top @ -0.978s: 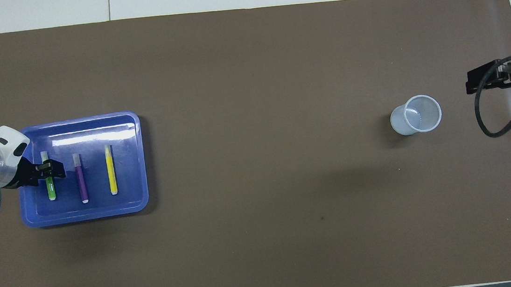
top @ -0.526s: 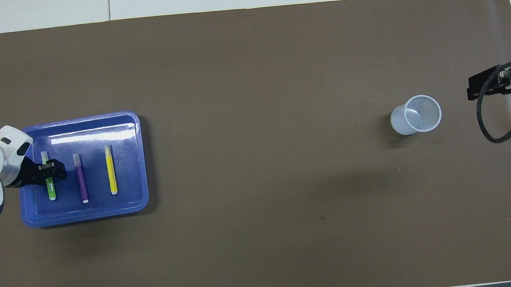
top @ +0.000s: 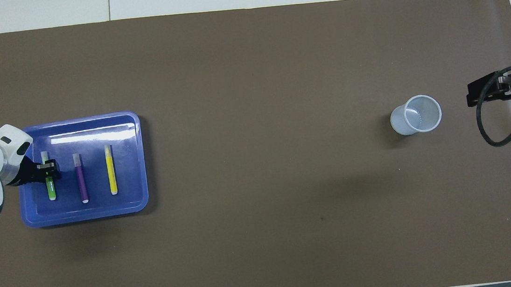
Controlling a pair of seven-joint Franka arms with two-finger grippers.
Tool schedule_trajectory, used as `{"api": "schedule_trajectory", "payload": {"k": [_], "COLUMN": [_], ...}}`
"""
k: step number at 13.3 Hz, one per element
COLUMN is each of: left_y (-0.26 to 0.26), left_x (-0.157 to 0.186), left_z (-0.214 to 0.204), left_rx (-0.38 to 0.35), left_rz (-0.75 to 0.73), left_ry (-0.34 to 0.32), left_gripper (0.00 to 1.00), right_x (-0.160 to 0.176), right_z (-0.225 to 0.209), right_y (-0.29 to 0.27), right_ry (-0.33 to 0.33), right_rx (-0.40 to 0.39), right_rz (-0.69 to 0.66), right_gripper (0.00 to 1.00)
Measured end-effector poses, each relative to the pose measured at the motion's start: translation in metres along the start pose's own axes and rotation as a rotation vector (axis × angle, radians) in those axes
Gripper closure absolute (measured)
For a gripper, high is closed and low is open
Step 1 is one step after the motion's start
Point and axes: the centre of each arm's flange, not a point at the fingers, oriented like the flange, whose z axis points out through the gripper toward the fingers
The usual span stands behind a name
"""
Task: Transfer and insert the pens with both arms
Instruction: 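Lower the left gripper onto the green pen in the blue tray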
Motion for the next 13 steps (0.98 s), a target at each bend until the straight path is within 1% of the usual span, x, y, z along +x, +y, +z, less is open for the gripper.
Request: {"api": "schedule_trajectory", "payload": {"k": [2, 3, 4, 5, 6, 13], "left_y": [0.0, 0.0, 0.0, 0.0, 0.0, -0.002], "left_x": [0.0, 0.0, 0.001, 0.001, 0.001, 0.002], "left_z": [0.0, 0.0, 0.0, -0.001, -0.001, -0.001], "left_rx": [0.002, 0.002, 0.002, 0.002, 0.002, 0.003], "left_rz": [0.001, 0.001, 0.0, -0.001, -0.001, -0.012], "left_ry": [0.002, 0.004, 0.006, 0.01, 0.014, 0.018], "left_gripper": [0.61, 0.65, 0.65, 0.7, 0.83, 0.83], "right_x": [0.0, -0.001, -0.001, -0.001, -0.002, -0.007], "right_z": [0.001, 0.002, 0.002, 0.003, 0.004, 0.011], "right_y": [0.0, 0.0, 0.0, 0.0, 0.0, -0.001], "right_ry": [-0.002, -0.005, -0.006, -0.008, -0.01, -0.026], "right_rx": [0.0, 0.0, -0.001, -0.001, -0.001, -0.003], "right_rz": [0.0, 0.0, 0.0, 0.0, 0.0, -0.003], "right_gripper": [0.0, 0.0, 0.0, 0.0, 0.0, 0.0]}}
